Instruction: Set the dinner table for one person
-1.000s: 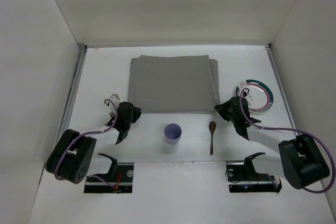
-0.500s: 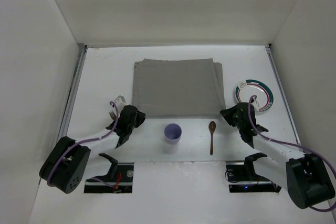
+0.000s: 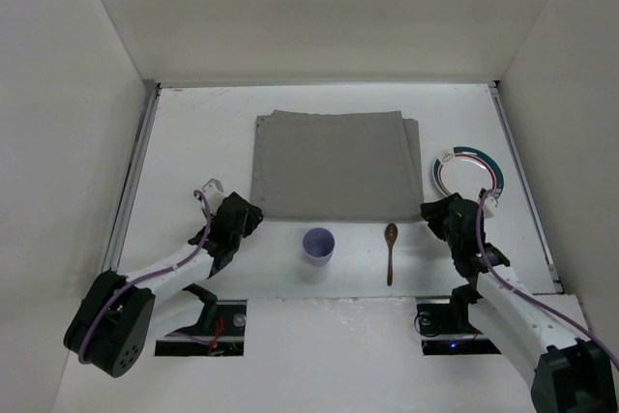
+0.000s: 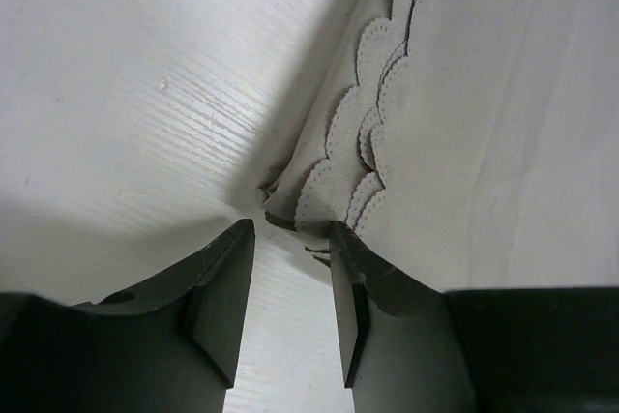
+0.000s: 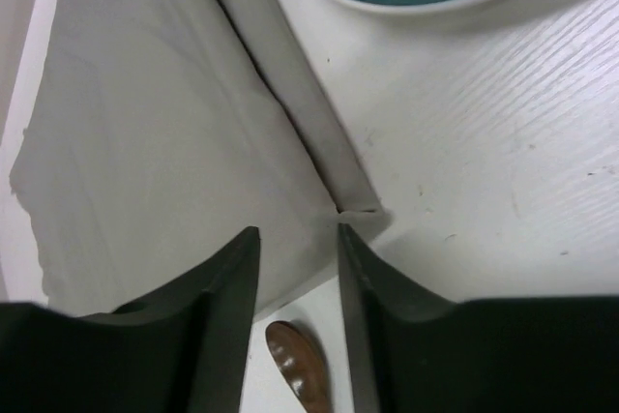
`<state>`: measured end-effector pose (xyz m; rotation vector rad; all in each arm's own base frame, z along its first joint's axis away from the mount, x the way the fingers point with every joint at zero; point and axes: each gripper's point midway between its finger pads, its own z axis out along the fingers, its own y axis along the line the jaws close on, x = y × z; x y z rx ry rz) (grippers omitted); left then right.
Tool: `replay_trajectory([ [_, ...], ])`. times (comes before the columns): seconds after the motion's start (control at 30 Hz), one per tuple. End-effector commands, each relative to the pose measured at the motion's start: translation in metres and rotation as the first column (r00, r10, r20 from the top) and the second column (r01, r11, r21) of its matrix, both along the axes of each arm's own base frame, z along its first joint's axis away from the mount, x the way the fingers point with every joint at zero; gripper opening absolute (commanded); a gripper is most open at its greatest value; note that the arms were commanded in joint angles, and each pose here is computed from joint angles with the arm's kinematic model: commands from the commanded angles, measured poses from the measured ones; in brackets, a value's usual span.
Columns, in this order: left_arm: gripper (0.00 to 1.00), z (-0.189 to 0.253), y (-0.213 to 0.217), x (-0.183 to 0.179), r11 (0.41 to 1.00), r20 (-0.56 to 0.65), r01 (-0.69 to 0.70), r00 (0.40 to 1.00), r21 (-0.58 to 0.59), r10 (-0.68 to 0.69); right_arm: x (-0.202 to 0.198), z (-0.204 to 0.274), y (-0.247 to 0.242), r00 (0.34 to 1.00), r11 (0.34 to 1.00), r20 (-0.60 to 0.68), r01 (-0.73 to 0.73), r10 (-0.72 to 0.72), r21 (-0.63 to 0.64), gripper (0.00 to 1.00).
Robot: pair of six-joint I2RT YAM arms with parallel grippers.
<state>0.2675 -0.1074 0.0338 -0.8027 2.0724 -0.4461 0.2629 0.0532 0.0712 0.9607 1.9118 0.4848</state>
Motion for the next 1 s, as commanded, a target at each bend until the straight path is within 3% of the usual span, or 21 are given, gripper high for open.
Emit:
replay_trajectory([
  [0.0,0.35,0.001,0.010,-0.004,0.999,0.009,-0.015,1.000,0.037,0.015,0.001,0.004,-0.013,1.000,0.998,0.001,0.028,-0.028,-0.058,0.49],
  [0.2,0.34,0.023,0.011,0.000,0.999,0.073,-0.020,0.997,0.042,0.017,0.007,0.006,-0.010,1.000,0.996,-0.023,-0.008,0.006,-0.090,0.57],
  [0.37,0.51,0.019,0.013,0.003,0.997,0.054,-0.015,0.998,0.078,0.010,0.014,0.019,-0.013,1.000,0.995,0.001,0.001,-0.001,-0.099,0.60],
  [0.53,0.51,0.013,-0.002,0.020,0.999,0.050,0.026,0.998,0.040,-0.028,0.027,0.035,-0.006,0.999,0.996,0.007,-0.031,0.032,-0.089,0.62],
  [0.6,0.44,0.013,-0.006,0.027,0.999,0.055,0.035,0.998,0.037,-0.037,0.030,0.042,-0.006,0.999,0.995,0.018,-0.027,0.029,-0.095,0.62],
  [0.67,0.28,0.010,-0.003,0.031,0.998,0.045,0.020,0.999,0.053,-0.023,0.030,0.047,-0.013,1.000,0.996,0.027,0.004,-0.001,-0.091,0.64],
  [0.77,0.11,0.003,0.007,0.031,0.998,0.022,-0.011,1.000,0.059,0.010,0.028,0.046,-0.032,0.998,0.994,0.022,0.066,-0.064,-0.088,0.67],
  [0.97,0.04,0.004,0.028,0.023,0.996,0.032,-0.067,0.997,0.062,0.065,0.027,0.038,-0.062,0.987,0.985,-0.001,0.162,-0.162,-0.051,0.70],
])
